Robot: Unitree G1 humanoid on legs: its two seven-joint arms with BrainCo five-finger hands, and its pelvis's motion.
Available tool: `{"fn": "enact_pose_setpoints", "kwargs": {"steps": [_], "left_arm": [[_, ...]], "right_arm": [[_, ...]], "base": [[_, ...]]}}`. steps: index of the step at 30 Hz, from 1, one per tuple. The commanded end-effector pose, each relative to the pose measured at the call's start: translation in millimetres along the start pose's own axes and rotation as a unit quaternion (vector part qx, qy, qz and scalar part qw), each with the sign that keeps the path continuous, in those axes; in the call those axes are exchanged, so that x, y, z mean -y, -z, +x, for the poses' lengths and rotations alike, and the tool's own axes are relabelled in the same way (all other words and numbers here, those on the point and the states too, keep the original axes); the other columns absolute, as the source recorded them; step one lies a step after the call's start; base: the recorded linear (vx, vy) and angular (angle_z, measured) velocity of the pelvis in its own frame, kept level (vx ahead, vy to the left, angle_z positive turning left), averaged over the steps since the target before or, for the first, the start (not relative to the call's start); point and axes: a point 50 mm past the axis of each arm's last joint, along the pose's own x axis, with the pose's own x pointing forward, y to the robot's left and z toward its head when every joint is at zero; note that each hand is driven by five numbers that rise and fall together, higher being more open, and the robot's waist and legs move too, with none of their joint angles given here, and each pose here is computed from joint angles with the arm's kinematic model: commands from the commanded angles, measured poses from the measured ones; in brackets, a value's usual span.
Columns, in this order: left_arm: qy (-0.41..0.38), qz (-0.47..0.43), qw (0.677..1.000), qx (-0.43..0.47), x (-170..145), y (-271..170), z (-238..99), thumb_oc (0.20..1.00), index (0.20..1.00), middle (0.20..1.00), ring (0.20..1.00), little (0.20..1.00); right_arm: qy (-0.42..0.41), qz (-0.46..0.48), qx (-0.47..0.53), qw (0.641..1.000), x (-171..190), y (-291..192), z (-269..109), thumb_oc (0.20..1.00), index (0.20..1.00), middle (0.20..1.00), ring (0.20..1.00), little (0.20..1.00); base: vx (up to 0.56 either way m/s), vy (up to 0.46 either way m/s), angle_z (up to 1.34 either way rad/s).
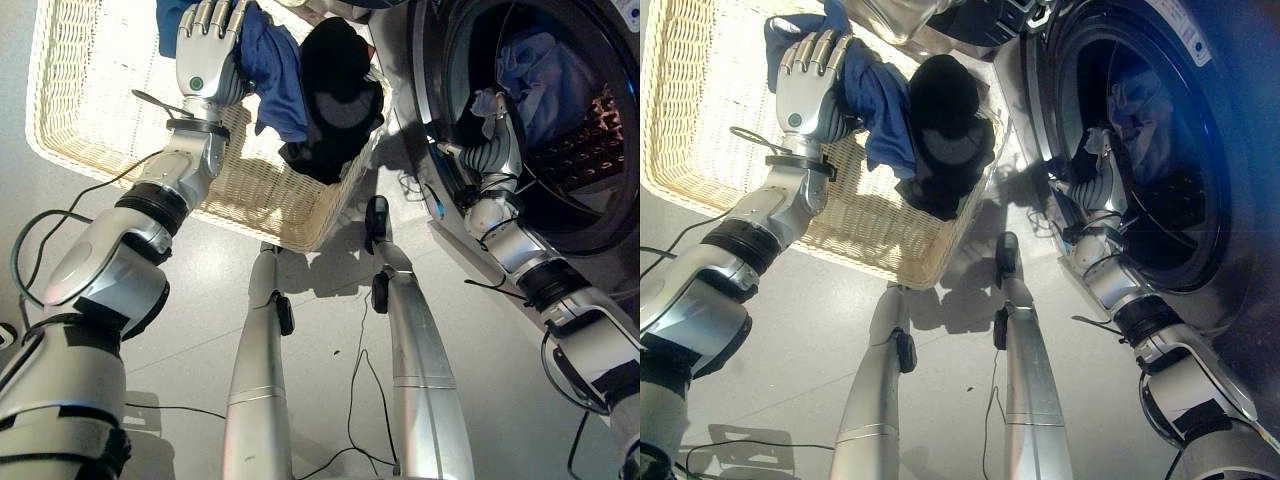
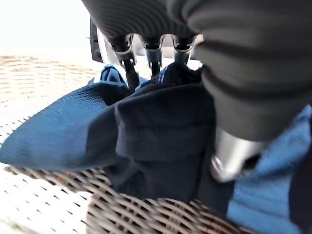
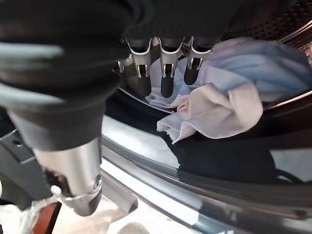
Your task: Put the clothes into the washing machine.
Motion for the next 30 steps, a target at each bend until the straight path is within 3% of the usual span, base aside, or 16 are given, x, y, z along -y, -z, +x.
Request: {"fn": "enact_pose_setpoints", "kwargs": {"steps": [1, 2, 4, 6, 8, 9, 10, 17, 20, 21, 27, 28, 30], "left_arm": [[-0.007, -0.016, 0.999, -0.051, -7.1, 12.6, 8.6, 0.843, 0.843, 0.843, 0.843, 0.843], [-0.002, -0.019, 0.998, -0.054, -5.3, 12.3, 7.5, 0.934, 0.934, 0.934, 0.934, 0.934], [0.003, -0.019, 0.998, -0.054, -3.9, 12.4, 6.5, 0.944, 0.944, 0.944, 0.944, 0.944], [0.009, -0.022, 0.998, -0.058, -1.6, 14.0, 4.2, 0.893, 0.893, 0.893, 0.893, 0.893], [0.012, -0.024, 0.998, -0.060, -0.7, 15.1, 3.2, 0.561, 0.561, 0.561, 0.561, 0.561], [0.011, -0.026, 0.998, -0.062, -0.4, 15.4, 2.9, 0.313, 0.313, 0.313, 0.313, 0.313], [0.009, -0.026, 0.998, -0.064, -0.5, 16.1, 2.4, 0.200, 0.200, 0.200, 0.200, 0.200], [-0.016, -0.061, 0.995, -0.074, -1.3, 17.1, -1.5, 0.200, 0.200, 0.200, 0.200, 0.200], [-0.059, -0.133, 0.985, -0.097, -4.4, 17.6, -4.7, 0.200, 0.200, 0.200, 0.200, 0.200], [-0.087, -0.180, 0.974, -0.105, -6.4, 17.2, -8.1, 0.200, 0.200, 0.200, 0.200, 0.200], [-0.138, -0.260, 0.951, -0.099, -7.0, 13.5, -25.1, 0.200, 0.200, 0.200, 0.200, 0.200], [-0.166, -0.301, 0.934, -0.094, 0.6, 4.0, -52.8, 0.200, 0.200, 0.200, 0.200, 0.200], [-0.183, -0.312, 0.929, -0.080, 1.7, -3.9, -63.5, 0.200, 0.200, 0.200, 0.200, 0.200]], "right_arm": [[0.012, 0.009, 0.044, 0.999, 3.0, -14.8, 0.7, 1.000, 1.000, 1.000, 1.000, 1.000], [0.017, 0.011, 0.045, 0.999, 3.6, -16.4, 0.6, 1.000, 1.000, 1.000, 1.000, 1.000], [0.020, 0.012, 0.046, 0.999, 4.2, -17.5, 0.6, 1.000, 1.000, 1.000, 1.000, 1.000], [0.025, 0.015, 0.045, 0.999, 5.4, -18.4, 1.1, 1.000, 1.000, 1.000, 1.000, 1.000], [0.027, 0.017, 0.046, 0.998, 5.7, -19.5, 1.3, 1.000, 1.000, 1.000, 1.000, 1.000], [0.028, 0.017, 0.046, 0.998, 5.6, -20.2, 1.5, 1.000, 1.000, 1.000, 1.000, 1.000], [0.028, 0.017, 0.047, 0.998, 5.5, -20.4, 1.0, 1.000, 1.000, 1.000, 1.000, 1.000], [0.032, 0.028, 0.048, 0.998, 6.0, -20.6, -3.2, 1.000, 1.000, 1.000, 1.000, 1.000], [0.028, 0.077, 0.028, 0.996, 4.9, -18.3, -8.1, 1.000, 1.000, 1.000, 1.000, 1.000], [0.018, 0.118, 0.016, 0.993, 2.6, -17.5, -13.5, 1.000, 1.000, 1.000, 1.000, 1.000], [-0.015, 0.248, -0.010, 0.969, -0.8, -18.4, -31.1, 1.000, 1.000, 1.000, 1.000, 1.000], [-0.023, 0.323, -0.017, 0.946, -0.2, -18.2, -53.4, 1.000, 1.000, 1.000, 1.000, 1.000], [-0.025, 0.362, -0.022, 0.931, 1.2, -19.9, -60.3, 1.000, 1.000, 1.000, 1.000, 1.000]], "base": [[0.00, 0.000, 0.00], [0.00, 0.000, 0.00], [0.00, 0.000, 0.00], [0.00, 0.000, 0.00], [0.00, 0.000, 0.00], [0.00, 0.000, 0.00], [0.00, 0.000, 0.00], [0.00, 0.000, 0.00], [0.01, -0.046, 0.00], [0.01, -0.058, 0.00], [0.01, -0.036, 0.00], [0.01, -0.043, 0.04], [0.00, -0.016, 0.01]]}}
